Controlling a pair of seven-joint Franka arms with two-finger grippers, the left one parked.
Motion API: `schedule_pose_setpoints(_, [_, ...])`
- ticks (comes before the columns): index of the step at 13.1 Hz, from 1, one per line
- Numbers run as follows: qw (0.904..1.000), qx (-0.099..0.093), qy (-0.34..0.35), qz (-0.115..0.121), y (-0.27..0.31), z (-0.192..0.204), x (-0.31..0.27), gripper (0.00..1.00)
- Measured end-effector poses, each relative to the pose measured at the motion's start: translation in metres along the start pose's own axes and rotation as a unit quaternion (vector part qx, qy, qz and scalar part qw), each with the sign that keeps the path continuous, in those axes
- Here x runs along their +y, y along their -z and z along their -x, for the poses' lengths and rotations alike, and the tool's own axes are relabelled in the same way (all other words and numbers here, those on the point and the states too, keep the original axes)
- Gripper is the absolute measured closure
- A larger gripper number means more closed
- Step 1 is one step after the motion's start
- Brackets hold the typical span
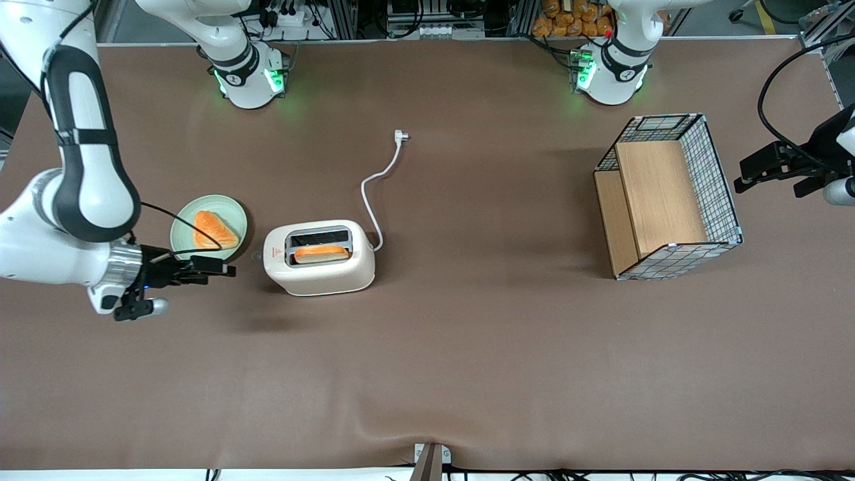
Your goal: Press toaster button with right arm
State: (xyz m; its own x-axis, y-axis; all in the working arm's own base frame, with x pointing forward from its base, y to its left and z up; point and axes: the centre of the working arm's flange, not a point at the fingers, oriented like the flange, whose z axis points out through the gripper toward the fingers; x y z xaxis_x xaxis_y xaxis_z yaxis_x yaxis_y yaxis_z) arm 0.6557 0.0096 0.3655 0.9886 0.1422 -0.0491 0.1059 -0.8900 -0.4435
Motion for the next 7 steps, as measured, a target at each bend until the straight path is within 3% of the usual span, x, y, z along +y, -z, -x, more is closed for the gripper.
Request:
schedule_pose_setpoints(3, [0.9985, -0.003, 0.033, 0.043, 0.040, -0.009, -0.014, 0.00])
schedule_pose_setpoints(7, [0.9977, 0.004, 0.041, 0.054, 0.086, -0.010, -0.016, 0.00])
